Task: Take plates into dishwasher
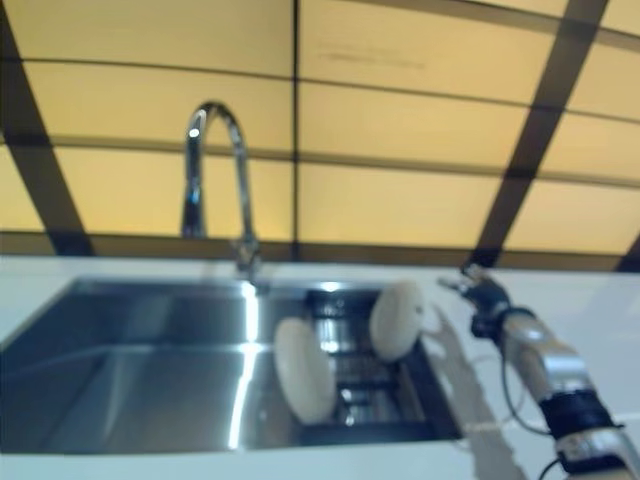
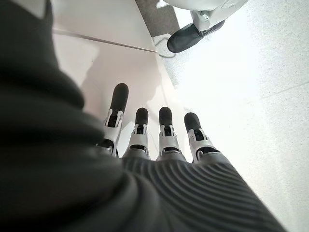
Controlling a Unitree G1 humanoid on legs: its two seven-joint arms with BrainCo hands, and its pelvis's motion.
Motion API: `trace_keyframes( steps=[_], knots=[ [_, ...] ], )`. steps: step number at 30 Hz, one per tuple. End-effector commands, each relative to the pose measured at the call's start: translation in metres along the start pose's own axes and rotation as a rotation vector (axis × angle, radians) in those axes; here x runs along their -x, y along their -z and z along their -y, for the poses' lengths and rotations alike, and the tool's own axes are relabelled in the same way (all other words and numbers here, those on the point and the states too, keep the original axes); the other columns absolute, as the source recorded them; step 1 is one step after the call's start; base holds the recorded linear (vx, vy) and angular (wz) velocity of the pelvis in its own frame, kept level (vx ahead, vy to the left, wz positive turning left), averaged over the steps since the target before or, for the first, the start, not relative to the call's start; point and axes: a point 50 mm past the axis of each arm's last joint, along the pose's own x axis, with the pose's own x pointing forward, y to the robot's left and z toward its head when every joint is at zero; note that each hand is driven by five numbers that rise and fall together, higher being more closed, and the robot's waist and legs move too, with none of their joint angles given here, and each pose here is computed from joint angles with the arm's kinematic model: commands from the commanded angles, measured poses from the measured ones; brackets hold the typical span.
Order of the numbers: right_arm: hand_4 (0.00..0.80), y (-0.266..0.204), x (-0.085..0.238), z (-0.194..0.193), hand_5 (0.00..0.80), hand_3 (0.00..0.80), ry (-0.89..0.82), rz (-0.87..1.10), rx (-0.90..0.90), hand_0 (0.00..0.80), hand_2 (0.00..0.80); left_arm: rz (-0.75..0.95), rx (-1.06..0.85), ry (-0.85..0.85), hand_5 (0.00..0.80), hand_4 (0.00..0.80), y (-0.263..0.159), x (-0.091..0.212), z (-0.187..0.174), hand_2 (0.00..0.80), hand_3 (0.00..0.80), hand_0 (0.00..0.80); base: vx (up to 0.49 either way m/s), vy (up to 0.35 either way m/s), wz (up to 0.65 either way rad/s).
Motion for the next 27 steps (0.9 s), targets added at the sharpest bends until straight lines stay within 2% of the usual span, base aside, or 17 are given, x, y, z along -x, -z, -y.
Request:
trace_keyframes(
  steps=[1, 11, 27],
  knots=[
    [0.0, -0.006, -0.006, -0.005, 0.0, 0.0, -0.04, 0.001, -0.012, 0.0, 0.0, 0.035, -0.022, -0.049, 0.0, 0.0, -0.012, -0.002, -0.017, 0.0, 0.0, 0.0, 0.0, 0.0, 0.0],
    [0.0, 0.012, -0.01, -0.022, 0.0, 0.0, -0.122, -0.086, 0.015, 0.0, 0.0, 0.043, -0.034, -0.041, 0.0, 0.0, -0.014, -0.002, -0.016, 0.0, 0.0, 0.0, 0.0, 0.0, 0.0],
    [0.0, 0.022, -0.015, -0.031, 0.0, 0.0, -0.119, -0.133, -0.018, 0.0, 0.0, 0.052, -0.055, -0.028, 0.0, 0.0, -0.016, -0.002, -0.013, 0.0, 0.0, 0.0, 0.0, 0.0, 0.0]
  ],
)
